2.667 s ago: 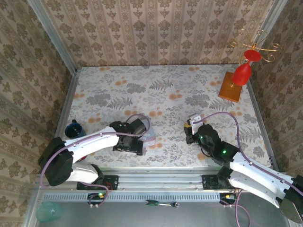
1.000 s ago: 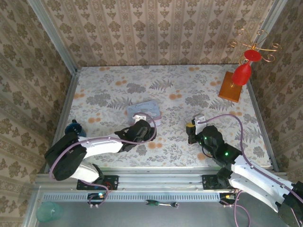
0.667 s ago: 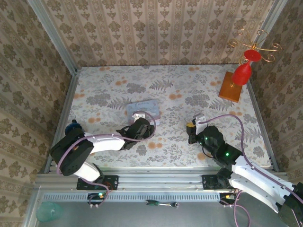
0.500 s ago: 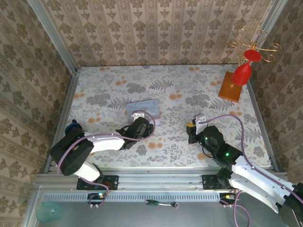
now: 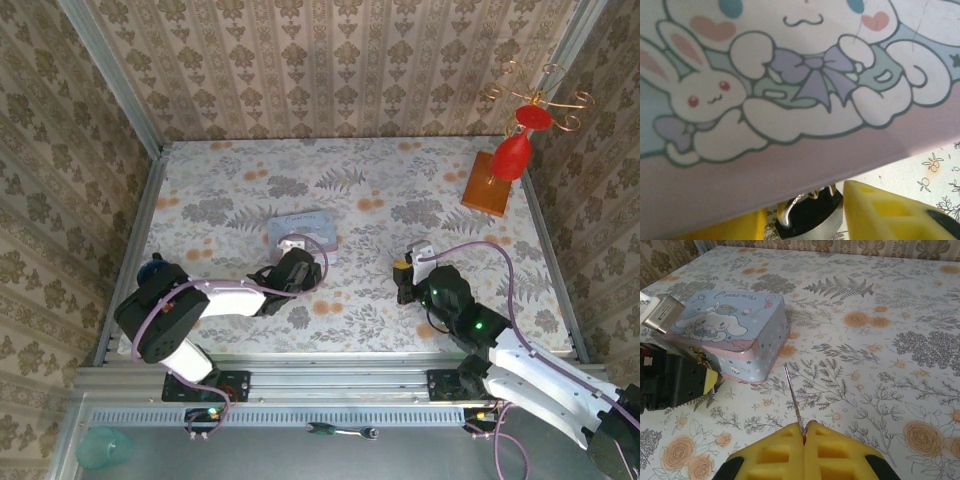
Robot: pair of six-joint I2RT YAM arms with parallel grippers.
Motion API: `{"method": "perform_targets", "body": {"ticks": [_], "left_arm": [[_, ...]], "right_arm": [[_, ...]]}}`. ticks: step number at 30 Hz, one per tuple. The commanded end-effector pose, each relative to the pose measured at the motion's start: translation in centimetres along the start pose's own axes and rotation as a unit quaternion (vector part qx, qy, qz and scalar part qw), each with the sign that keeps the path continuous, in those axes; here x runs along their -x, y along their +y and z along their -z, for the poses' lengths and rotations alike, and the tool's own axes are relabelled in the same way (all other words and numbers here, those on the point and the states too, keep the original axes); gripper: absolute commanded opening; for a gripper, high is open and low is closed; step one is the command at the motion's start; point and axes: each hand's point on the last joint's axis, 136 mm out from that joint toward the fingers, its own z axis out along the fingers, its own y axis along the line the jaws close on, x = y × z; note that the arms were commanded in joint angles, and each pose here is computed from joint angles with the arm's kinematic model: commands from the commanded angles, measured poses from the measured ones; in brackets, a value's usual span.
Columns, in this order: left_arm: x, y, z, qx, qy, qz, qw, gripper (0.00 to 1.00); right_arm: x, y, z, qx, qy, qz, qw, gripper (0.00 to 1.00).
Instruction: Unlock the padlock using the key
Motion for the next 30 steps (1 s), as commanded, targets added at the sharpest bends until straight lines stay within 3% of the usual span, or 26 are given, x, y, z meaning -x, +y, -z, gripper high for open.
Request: {"method": "perform_targets", "body": {"ticks": [1, 9, 18, 30], "left_arm": [[-0.2, 0.4, -0.1, -0.005, 0.000, -0.003, 1.000, 0.39], [0.0, 0.3, 0.4, -0.024, 0.003, -0.012, 1.000, 0.27], [-0.6, -0.6, 0.9, -0.053, 0.050, -0.031, 0.997, 0.16], [2.0, -3.0, 1.3, -0.161, 0.086, -0.010, 0.983, 0.10]], "right_arm": [[0.2, 0.1, 0.0, 0.004, -0.006, -0.011, 1.000, 0.00], [-0.4, 0.8, -0.3, 0.021, 0.015, -0.043, 0.999, 0.00], [-3.1, 2.6, -0.9, 0.055, 0.100, -0.144, 0.983, 0.00], [-4.8, 6.7, -2.6, 0.122, 0.180, -0.282, 0.935, 0.00]]}}
